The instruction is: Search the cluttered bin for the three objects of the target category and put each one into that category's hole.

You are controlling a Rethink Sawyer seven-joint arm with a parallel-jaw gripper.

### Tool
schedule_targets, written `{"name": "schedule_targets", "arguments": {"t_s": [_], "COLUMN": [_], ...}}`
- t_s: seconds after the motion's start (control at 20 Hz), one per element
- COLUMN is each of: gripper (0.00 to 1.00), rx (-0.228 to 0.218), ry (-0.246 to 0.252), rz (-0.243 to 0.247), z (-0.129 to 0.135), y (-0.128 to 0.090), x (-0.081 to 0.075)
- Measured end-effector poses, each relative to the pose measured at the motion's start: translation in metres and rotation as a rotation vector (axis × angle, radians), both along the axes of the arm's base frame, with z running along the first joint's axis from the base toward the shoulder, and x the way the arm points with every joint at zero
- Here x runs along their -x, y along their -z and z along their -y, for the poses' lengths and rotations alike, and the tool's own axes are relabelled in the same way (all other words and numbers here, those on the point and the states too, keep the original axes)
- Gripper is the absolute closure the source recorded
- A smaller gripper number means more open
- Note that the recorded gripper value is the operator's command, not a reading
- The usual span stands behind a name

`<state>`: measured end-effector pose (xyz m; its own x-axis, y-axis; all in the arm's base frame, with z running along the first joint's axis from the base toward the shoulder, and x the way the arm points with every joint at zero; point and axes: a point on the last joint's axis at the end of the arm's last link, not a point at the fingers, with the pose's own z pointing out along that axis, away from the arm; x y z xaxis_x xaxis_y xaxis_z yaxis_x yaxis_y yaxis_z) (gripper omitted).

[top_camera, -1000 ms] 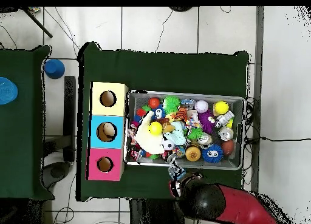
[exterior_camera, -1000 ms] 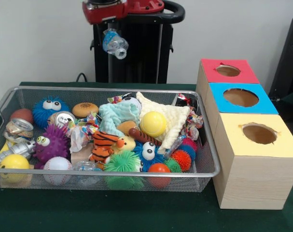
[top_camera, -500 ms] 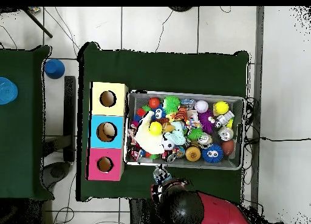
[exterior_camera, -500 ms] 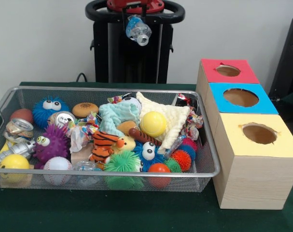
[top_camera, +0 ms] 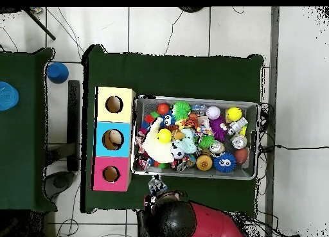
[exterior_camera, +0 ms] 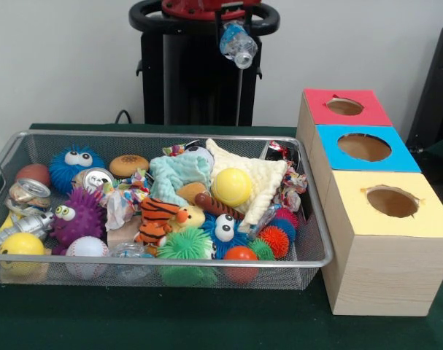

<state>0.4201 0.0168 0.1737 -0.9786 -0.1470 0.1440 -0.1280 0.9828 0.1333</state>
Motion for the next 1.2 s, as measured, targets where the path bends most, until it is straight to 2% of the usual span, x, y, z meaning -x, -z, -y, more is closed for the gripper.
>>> {"name": "schedule_targets", "arguments": {"t_s": [0.45,0.8,1.2], "gripper": [1.0,1.0,1.0], "rx": [0.004,0.014,0.011], "ry": [0.057,0.115,0.169], "rz": [0.009,0.039,0.001], "z": [-0.036,-0.065,-0.094], "y": [0.013,0.037,0.063], "x": [-0.002,-0.004,0.006]}}
